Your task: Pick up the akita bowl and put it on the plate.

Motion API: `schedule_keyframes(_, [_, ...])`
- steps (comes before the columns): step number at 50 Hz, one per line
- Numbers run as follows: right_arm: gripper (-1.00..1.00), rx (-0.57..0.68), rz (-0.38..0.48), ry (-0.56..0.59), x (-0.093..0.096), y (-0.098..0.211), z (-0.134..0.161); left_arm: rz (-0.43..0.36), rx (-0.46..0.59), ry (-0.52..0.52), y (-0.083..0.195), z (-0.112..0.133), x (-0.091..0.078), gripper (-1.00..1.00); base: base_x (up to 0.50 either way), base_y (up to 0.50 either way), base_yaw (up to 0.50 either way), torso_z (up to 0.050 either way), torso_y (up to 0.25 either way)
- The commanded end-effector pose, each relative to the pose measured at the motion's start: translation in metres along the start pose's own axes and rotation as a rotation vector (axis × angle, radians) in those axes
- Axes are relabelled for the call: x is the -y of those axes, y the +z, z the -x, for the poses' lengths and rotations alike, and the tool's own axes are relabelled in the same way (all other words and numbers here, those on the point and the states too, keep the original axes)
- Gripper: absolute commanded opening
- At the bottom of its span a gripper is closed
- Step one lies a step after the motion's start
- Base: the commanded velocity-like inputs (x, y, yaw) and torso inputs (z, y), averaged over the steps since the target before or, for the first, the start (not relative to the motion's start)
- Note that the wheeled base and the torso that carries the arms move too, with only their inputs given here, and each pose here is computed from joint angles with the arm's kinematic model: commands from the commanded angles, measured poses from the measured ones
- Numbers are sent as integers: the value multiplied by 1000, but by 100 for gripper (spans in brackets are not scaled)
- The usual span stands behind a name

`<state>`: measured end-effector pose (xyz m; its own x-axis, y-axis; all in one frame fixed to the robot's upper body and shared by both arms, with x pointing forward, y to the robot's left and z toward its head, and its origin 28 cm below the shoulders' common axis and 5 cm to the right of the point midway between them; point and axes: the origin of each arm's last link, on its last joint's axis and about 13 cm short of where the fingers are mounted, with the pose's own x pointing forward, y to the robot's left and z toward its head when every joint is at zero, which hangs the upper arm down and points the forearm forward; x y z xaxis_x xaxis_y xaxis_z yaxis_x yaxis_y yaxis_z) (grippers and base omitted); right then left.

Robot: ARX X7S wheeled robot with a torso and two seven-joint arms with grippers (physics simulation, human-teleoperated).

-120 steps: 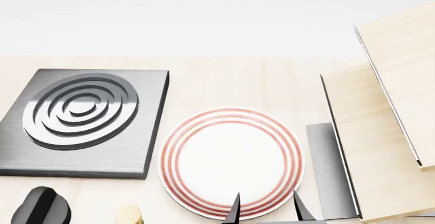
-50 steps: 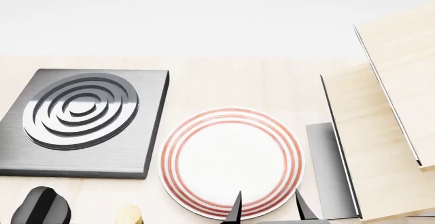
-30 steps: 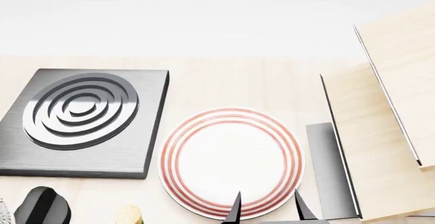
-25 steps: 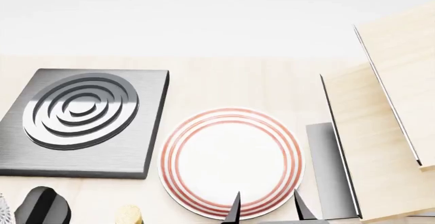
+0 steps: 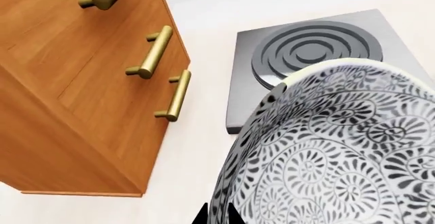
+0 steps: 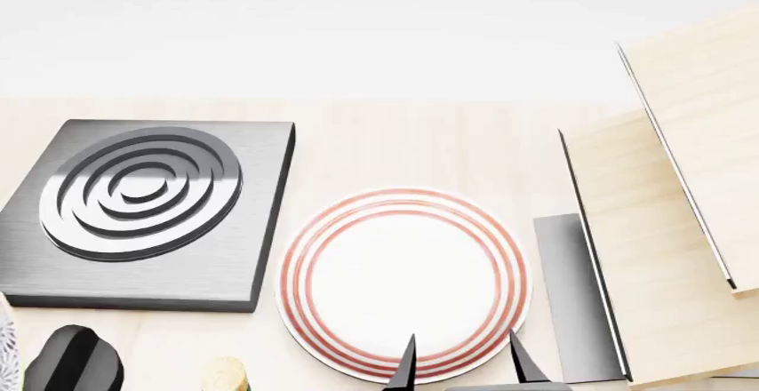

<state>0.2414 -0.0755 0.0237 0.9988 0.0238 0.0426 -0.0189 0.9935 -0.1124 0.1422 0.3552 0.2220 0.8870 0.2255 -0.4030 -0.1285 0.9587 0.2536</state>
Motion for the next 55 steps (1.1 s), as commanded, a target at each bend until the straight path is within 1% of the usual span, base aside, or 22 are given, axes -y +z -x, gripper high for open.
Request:
schedule_keyframes(1, [100,2,0,1,0,1,0,-4,38,19,12,0,0,-100,0,0,0,0,0])
schedule_keyframes(13, [100,0,-3,-4,1,0,-1,7,53,17,25,-3,1,-100,0,0,0,0,0])
schedule_keyframes(21, [100,-1,-6,-3,1,-1,0,-3,53,20,30,-5,3,-100,0,0,0,0,0])
schedule_keyframes(27, [100,-6,-6,-5,2,-2,-1,-9,46,23,32,-12,6,-100,0,0,0,0,0])
schedule_keyframes(40, [100,-14,-13,-6,2,-4,-1,3,80,12,43,-9,8,-100,0,0,0,0,0])
schedule_keyframes(41, [100,-14,-12,-6,2,-4,-1,18,-34,-4,19,-20,16,-100,0,0,0,0,0])
schedule_keyframes(42, [100,-13,-11,-7,2,-4,-1,-32,-134,-30,8,-27,24,-100,0,0,0,0,0])
schedule_keyframes(43, [100,-16,-11,-7,2,-5,-1,-28,-49,-15,28,-26,21,-100,0,0,0,0,0])
schedule_keyframes(44, [100,-16,-12,-9,3,-5,-2,2,78,10,51,-22,16,-100,0,0,0,0,0])
schedule_keyframes(52, [100,-19,-11,-8,2,-6,-2,-4,89,8,59,-21,17,-100,0,0,0,0,1])
schedule_keyframes(55, [100,-20,-11,-7,2,-7,-1,-4,90,14,63,-24,18,-100,0,0,0,0,0])
